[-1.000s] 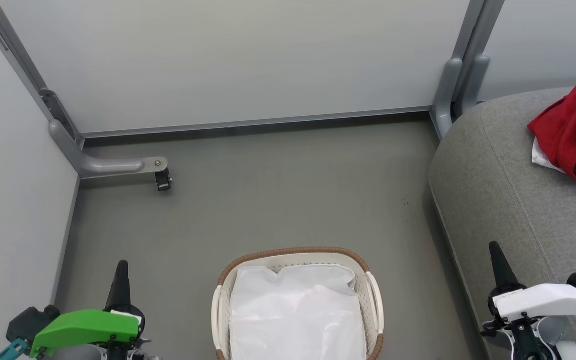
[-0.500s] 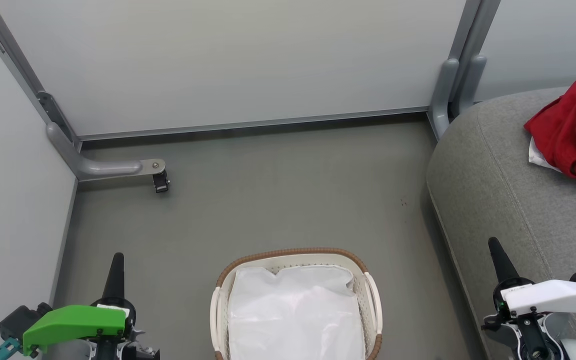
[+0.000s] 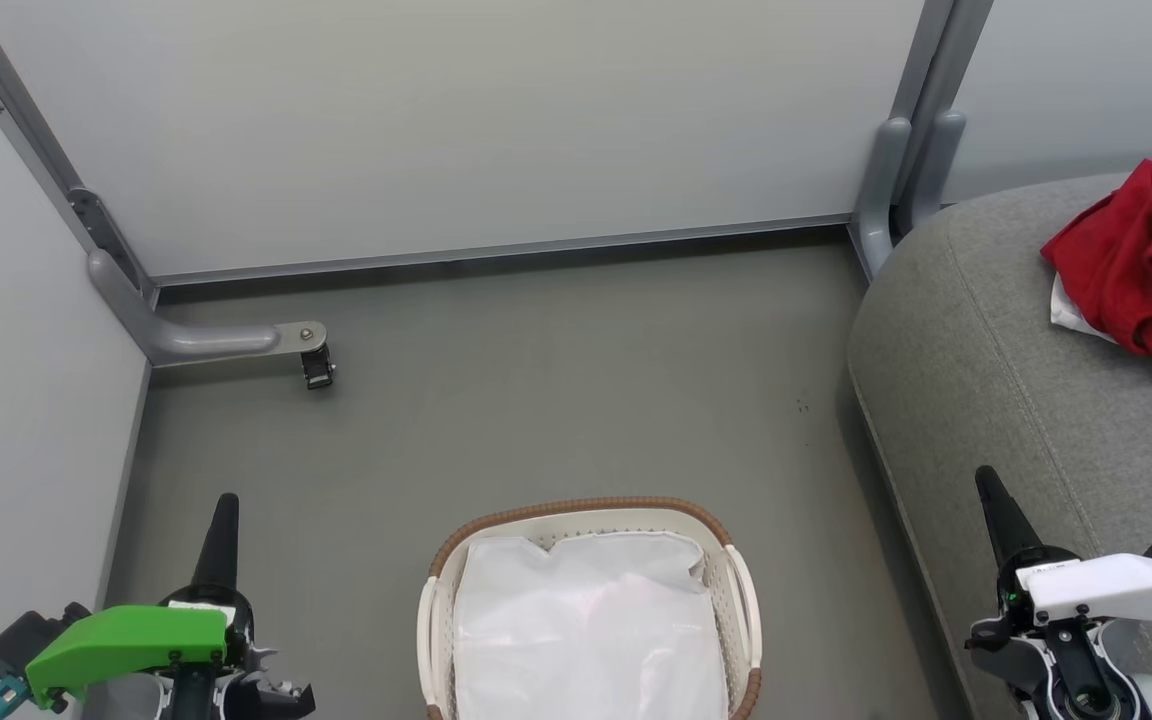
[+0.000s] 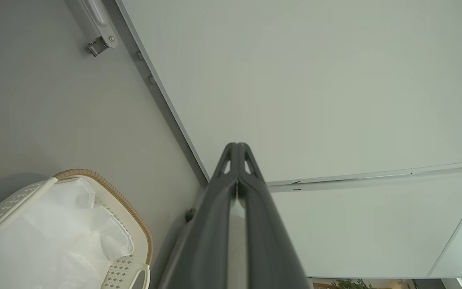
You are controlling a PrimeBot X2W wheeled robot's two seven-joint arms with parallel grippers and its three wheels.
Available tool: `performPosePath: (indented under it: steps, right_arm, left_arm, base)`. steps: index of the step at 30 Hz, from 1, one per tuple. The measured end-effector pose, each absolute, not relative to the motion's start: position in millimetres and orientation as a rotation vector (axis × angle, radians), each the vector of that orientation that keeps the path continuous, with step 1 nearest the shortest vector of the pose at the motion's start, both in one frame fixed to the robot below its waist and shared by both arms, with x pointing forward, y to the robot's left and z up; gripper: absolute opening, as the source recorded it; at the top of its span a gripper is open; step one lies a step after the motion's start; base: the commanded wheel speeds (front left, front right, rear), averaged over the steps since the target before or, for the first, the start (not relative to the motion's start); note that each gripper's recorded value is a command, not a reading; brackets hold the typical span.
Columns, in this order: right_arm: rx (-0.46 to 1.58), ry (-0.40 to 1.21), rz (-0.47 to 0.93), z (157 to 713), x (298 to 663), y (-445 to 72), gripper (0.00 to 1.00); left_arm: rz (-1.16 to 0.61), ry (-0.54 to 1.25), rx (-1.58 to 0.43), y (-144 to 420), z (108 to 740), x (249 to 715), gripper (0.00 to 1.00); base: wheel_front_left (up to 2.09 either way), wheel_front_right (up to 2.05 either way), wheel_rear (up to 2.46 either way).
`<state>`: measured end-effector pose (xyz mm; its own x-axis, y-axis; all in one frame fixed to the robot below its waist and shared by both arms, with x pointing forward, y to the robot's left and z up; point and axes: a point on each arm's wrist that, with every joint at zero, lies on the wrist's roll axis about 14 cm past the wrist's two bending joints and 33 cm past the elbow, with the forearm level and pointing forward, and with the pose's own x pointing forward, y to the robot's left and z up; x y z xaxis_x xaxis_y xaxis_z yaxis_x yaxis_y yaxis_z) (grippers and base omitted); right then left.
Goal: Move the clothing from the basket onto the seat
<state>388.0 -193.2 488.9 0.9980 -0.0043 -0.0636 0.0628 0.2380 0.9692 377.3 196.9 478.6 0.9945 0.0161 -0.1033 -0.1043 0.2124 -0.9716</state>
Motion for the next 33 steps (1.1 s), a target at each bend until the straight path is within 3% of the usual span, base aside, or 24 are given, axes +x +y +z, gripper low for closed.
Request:
performPosePath:
  steps: [33]
  right_arm:
    - [1.564, 0.010, -0.010, 503, 388, -199, 0.00]
  left_arm:
    - [0.015, 0.018, -1.563, 199, 501, 386, 0.00]
  base:
    - [0.00, 0.00, 0.00]
